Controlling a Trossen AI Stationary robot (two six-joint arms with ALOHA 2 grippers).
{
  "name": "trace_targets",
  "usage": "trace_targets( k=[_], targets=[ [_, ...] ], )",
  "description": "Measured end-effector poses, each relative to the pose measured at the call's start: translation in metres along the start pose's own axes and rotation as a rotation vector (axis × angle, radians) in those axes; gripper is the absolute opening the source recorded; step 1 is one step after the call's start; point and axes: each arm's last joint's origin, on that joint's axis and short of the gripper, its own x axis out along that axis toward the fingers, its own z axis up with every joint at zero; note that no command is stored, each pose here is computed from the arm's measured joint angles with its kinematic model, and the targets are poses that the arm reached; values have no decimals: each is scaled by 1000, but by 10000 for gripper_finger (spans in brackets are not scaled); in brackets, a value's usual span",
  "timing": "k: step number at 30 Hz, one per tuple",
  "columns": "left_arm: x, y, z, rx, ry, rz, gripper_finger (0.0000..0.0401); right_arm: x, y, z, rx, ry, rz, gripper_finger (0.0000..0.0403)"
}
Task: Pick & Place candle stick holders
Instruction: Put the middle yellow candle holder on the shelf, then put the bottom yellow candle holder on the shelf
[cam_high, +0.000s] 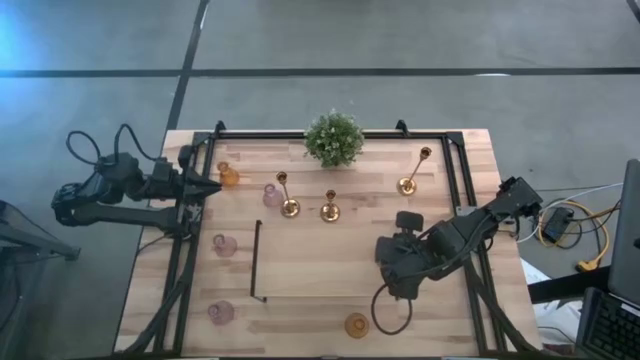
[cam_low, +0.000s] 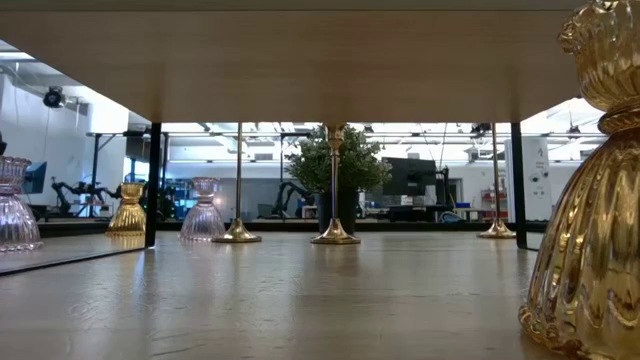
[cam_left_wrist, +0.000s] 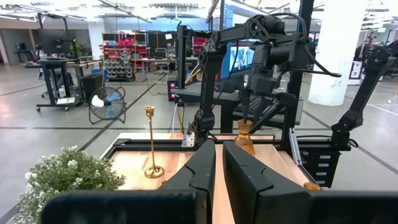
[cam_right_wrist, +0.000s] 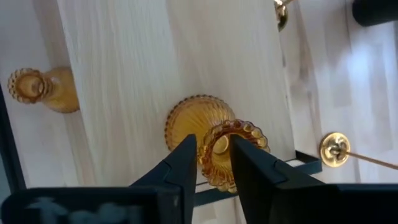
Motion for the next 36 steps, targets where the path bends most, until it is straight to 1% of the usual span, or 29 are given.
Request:
trace_targets(
  k=[11, 16, 18, 21, 26, 28, 30, 32, 36],
  targets=[
    [0, 0, 0, 0, 0, 0, 37, -11, -2, 3, 12, -36, 13, 130],
    [0, 0, 0, 0, 0, 0, 37, -27, -6, 8, 28, -113, 20, 146],
    [0, 0, 0, 0, 0, 0, 37, -35, -7, 11, 42, -145, 45, 149],
    [0, 0, 0, 0, 0, 0, 37, -44, -5, 18, 39, -230, 110, 150],
    [0, 0, 0, 0, 0, 0, 37, -53, 17, 35, -81, -428, 271, 140],
    [0, 0, 0, 0, 0, 0, 37, -52, 28, 37, -127, -468, 308, 136],
    [0, 0, 0, 0, 0, 0, 37, -47, 41, 38, -162, -486, 319, 132],
    [0, 0, 0, 0, 0, 0, 37, -39, 52, 36, -183, -461, 312, 129],
    [0, 0, 0, 0, 0, 0, 37, -21, 74, 34, -164, -405, 310, 124]
  ],
)
